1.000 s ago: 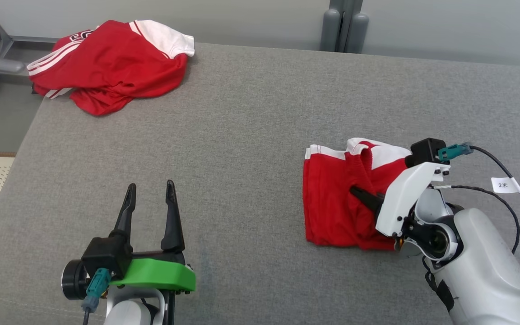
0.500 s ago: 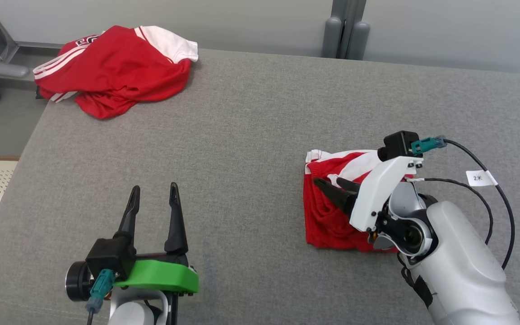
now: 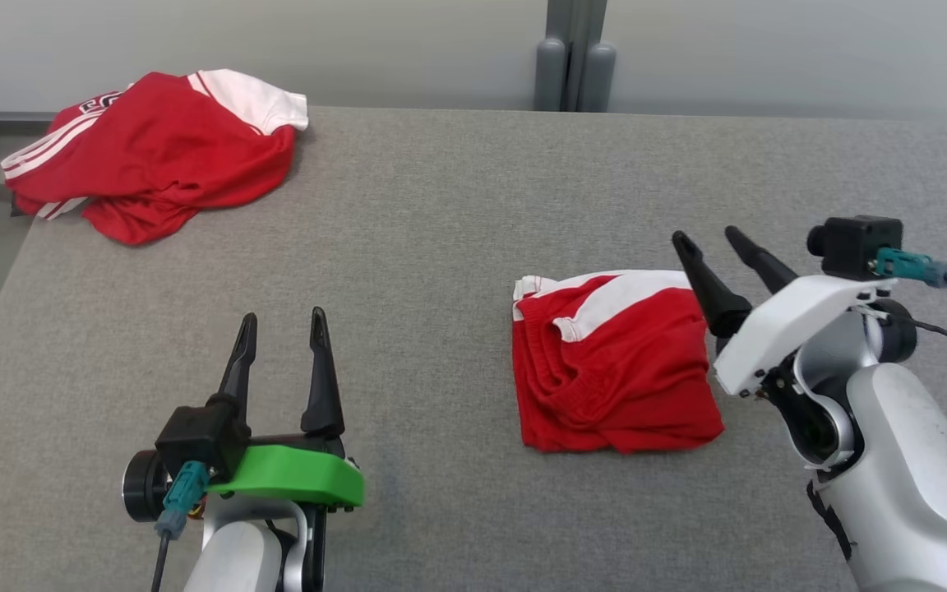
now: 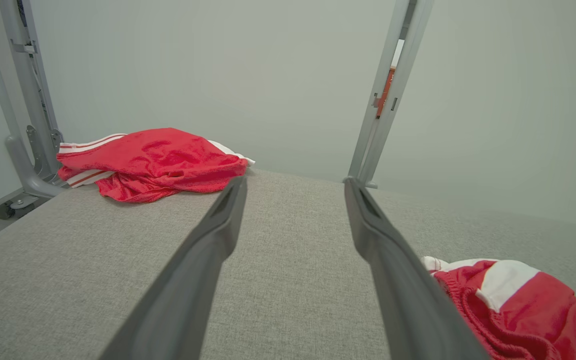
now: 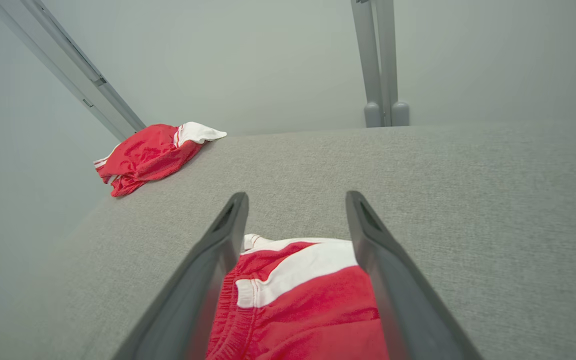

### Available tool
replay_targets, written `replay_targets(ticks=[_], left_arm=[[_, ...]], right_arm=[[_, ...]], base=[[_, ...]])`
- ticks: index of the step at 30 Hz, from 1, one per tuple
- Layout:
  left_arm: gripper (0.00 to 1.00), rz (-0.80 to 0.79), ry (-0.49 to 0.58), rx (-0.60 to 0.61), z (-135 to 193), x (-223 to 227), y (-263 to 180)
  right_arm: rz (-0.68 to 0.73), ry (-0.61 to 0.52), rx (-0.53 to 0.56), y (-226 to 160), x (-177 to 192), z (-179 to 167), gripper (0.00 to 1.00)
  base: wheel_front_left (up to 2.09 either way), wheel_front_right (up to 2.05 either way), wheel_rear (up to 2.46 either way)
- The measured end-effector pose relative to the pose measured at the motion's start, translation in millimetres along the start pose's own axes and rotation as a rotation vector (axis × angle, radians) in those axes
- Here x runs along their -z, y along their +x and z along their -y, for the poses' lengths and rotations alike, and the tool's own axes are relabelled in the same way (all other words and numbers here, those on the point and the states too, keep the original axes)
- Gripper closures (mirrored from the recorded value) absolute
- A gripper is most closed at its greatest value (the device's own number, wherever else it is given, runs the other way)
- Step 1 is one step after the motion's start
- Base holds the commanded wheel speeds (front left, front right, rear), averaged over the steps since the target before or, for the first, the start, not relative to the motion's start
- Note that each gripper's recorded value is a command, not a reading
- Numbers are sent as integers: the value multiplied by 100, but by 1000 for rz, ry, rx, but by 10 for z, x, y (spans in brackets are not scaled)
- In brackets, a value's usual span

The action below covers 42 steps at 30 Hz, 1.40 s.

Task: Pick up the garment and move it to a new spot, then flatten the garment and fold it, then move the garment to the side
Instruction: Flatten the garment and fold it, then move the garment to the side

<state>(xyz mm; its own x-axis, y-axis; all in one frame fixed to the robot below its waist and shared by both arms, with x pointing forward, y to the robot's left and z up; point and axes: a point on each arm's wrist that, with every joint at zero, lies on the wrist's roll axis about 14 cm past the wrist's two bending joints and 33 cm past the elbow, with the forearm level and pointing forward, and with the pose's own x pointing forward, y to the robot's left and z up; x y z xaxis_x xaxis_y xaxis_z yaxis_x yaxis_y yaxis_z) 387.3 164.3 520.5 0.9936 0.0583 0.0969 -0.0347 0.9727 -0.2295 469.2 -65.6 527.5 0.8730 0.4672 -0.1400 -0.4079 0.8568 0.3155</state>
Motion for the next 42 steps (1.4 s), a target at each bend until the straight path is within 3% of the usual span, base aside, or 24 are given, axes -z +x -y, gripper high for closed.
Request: replay_targets(ticks=[3, 12, 23, 42], left_arm=[[0, -10, -19, 16, 59, 33, 49], [0, -33, -34, 23, 75, 125, 129], [0, -103, -34, 16, 52, 341, -102], [0, -93, -15, 18, 54, 305, -165]], right_arm=[[129, -94, 65, -147, -190, 191, 0], [358, -139, 215, -647, -263, 462, 0], [334, -127, 264, -962, 43, 408, 0], [280, -97, 253, -923, 227, 369, 0]], base=[[0, 0, 0], [0, 0, 0], [0, 0, 0], [0, 0, 0]])
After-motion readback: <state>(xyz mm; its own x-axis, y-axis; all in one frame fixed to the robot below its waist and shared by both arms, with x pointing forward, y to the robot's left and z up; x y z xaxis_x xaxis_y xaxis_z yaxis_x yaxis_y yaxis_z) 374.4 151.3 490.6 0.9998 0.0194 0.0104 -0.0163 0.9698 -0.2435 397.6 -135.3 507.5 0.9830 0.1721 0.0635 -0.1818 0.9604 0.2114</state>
